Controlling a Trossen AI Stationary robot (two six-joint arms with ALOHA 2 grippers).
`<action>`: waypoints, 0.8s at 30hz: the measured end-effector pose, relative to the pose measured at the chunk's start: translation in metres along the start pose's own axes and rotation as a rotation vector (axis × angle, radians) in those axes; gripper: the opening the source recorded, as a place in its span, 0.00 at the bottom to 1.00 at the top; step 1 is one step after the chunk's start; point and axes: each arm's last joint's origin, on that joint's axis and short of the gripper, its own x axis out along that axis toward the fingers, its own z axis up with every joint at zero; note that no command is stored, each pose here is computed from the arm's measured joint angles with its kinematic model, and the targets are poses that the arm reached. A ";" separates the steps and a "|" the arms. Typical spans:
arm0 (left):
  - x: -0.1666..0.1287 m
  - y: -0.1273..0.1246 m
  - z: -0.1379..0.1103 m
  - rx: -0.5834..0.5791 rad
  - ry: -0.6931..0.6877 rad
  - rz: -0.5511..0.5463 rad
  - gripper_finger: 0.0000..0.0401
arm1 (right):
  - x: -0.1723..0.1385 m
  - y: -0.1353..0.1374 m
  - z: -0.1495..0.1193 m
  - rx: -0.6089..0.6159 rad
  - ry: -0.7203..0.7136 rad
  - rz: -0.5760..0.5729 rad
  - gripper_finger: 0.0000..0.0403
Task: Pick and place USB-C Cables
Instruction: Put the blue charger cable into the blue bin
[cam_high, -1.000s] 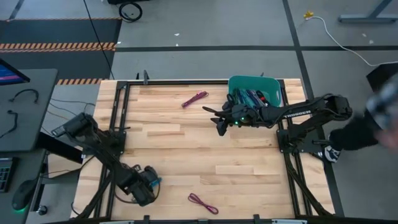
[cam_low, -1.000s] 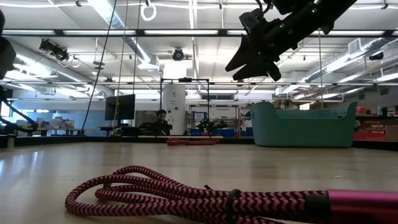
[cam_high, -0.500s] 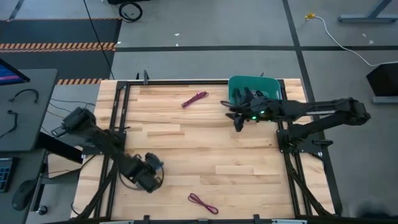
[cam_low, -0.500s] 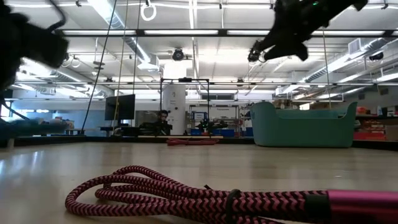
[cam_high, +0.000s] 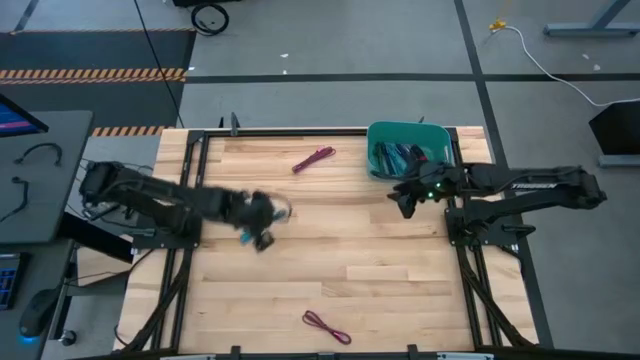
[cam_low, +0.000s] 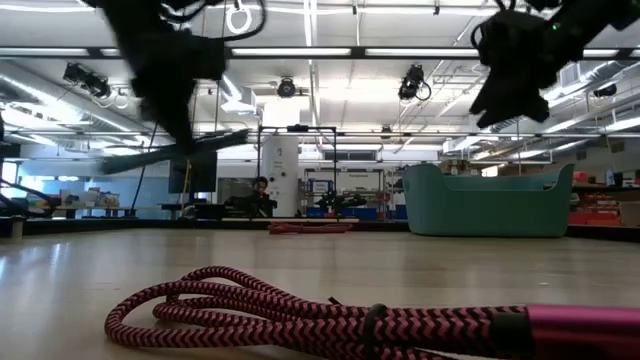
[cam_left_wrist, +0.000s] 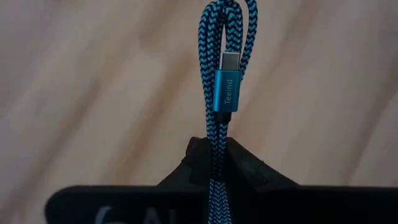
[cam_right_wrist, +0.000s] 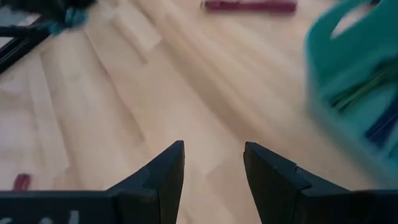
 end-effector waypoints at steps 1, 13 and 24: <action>0.001 0.007 0.011 -0.005 -0.053 -0.026 0.06 | 0.005 -0.001 -0.005 0.024 0.008 0.017 0.43; -0.015 0.046 0.121 -0.147 -0.868 -0.527 0.06 | 0.028 0.013 -0.001 0.311 -0.599 0.460 0.43; -0.021 0.047 0.130 -0.173 -0.978 -0.622 0.07 | 0.023 0.038 0.069 0.099 -0.792 0.342 0.56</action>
